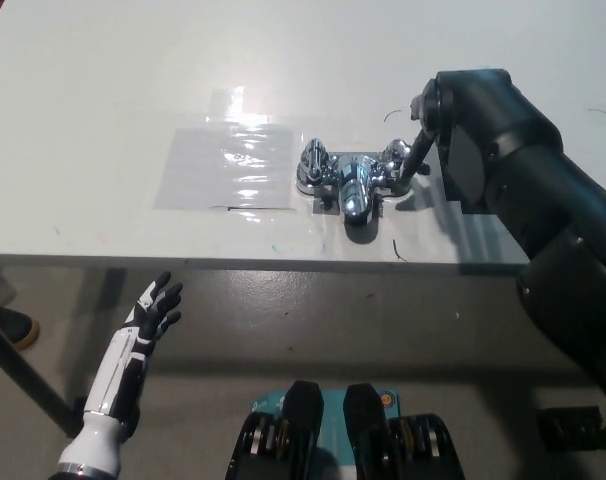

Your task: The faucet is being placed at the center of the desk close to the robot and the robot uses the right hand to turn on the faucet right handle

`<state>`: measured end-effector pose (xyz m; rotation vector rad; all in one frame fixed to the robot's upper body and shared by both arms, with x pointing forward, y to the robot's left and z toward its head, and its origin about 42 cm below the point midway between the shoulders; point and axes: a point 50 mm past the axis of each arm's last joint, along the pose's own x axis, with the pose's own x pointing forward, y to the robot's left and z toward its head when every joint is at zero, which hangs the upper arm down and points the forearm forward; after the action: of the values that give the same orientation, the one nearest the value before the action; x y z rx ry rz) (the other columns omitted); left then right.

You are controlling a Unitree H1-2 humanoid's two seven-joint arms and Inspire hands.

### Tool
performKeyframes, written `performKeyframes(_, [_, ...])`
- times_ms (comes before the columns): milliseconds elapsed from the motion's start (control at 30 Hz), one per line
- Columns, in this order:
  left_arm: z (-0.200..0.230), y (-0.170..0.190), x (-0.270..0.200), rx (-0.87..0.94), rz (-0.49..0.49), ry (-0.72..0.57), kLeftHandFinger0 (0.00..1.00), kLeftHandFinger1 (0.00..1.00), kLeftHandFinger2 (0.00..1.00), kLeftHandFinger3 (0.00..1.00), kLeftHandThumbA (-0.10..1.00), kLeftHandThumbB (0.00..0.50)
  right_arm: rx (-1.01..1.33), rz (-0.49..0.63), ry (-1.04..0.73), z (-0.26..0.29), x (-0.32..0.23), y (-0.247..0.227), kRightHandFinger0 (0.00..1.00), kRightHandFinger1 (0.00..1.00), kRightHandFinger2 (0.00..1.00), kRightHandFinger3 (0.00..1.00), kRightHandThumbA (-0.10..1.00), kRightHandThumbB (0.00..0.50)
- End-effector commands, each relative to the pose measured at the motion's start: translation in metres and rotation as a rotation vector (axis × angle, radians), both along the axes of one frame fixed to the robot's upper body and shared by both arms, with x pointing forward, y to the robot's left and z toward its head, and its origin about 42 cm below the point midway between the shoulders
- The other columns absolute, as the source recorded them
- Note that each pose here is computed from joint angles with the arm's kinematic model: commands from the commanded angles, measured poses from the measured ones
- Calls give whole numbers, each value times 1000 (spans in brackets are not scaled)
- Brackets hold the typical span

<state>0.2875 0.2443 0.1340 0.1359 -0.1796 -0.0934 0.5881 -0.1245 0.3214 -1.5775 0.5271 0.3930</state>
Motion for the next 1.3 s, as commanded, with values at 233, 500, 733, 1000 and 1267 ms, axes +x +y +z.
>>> performKeyframes(233, [16,3,4,1,-16,-59,1000,1000,1000,1000,974,188,-24,-29,-252,35,11,-19,1000,1000,1000,1000,858,361])
performKeyframes(500, [17,2,5,7,-6,-62,1000,1000,1000,1000,990,222,-49,-26,-358,37,12,-21,1000,1000,1000,1000,817,381])
performKeyframes(733, [17,2,7,-2,-17,-66,1000,1000,1000,1000,985,212,-21,-36,-310,42,13,-25,1000,1000,1000,1000,786,429])
performKeyframes(1000, [18,3,9,2,-17,-69,1000,1000,1000,1000,985,202,-53,-50,-25,51,10,-33,1000,1000,1000,1000,1000,381])
performKeyframes(1267, [19,3,9,6,-20,-66,1000,1000,1000,1000,978,191,-98,-22,55,56,11,-55,1000,1000,1000,1000,883,442])
